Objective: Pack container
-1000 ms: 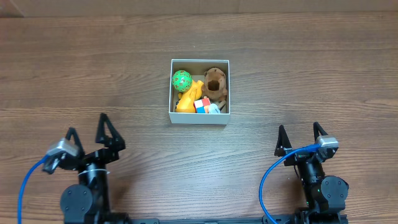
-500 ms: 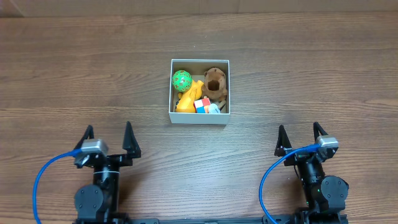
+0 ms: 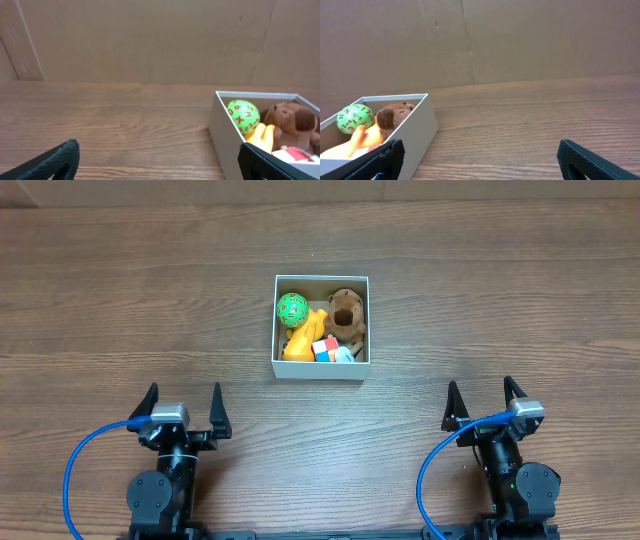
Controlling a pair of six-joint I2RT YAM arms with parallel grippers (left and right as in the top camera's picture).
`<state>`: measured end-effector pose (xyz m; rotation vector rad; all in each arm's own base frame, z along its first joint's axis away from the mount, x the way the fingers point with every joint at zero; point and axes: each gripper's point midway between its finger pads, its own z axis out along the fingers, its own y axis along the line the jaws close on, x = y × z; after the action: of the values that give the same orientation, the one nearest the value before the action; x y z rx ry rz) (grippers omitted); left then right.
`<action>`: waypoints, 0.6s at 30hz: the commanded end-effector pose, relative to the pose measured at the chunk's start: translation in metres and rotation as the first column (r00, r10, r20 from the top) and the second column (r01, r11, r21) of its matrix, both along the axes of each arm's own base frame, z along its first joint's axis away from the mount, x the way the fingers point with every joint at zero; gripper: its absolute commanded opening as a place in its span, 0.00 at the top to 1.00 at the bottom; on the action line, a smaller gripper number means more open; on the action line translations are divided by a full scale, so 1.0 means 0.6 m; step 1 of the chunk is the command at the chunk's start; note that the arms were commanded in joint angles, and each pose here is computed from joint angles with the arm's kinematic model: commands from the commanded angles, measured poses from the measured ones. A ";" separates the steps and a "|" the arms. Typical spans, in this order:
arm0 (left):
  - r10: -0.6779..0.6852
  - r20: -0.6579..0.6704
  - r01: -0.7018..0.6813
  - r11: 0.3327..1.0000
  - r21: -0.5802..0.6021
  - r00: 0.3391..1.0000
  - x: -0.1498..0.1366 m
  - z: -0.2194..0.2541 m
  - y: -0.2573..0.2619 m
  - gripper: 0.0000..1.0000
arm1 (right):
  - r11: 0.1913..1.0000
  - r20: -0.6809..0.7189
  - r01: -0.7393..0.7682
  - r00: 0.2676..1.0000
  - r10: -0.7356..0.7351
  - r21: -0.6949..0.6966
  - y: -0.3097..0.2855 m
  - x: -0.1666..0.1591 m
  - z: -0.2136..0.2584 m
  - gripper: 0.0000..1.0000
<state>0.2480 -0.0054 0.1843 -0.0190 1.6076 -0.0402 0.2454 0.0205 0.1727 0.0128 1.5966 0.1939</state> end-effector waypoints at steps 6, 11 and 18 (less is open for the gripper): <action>-0.034 -0.012 0.035 0.987 0.157 0.999 0.001 -0.019 -0.009 0.00 | 1.000 0.006 0.003 1.000 -0.003 0.008 -0.001 0.000 -0.002 0.00; -0.030 -0.011 0.031 0.987 0.158 1.000 0.000 -0.030 -0.008 0.00 | 1.000 0.006 0.003 1.000 -0.003 0.008 -0.001 0.000 -0.002 0.00; -0.029 -0.011 0.031 0.984 0.173 1.000 -0.003 -0.036 -0.007 0.00 | 1.000 0.006 0.003 1.000 -0.003 0.008 -0.001 0.000 -0.002 0.00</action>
<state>0.2467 -0.0054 0.1664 0.1008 1.6160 0.0738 0.2454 0.0204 0.1727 0.0134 1.5966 0.1933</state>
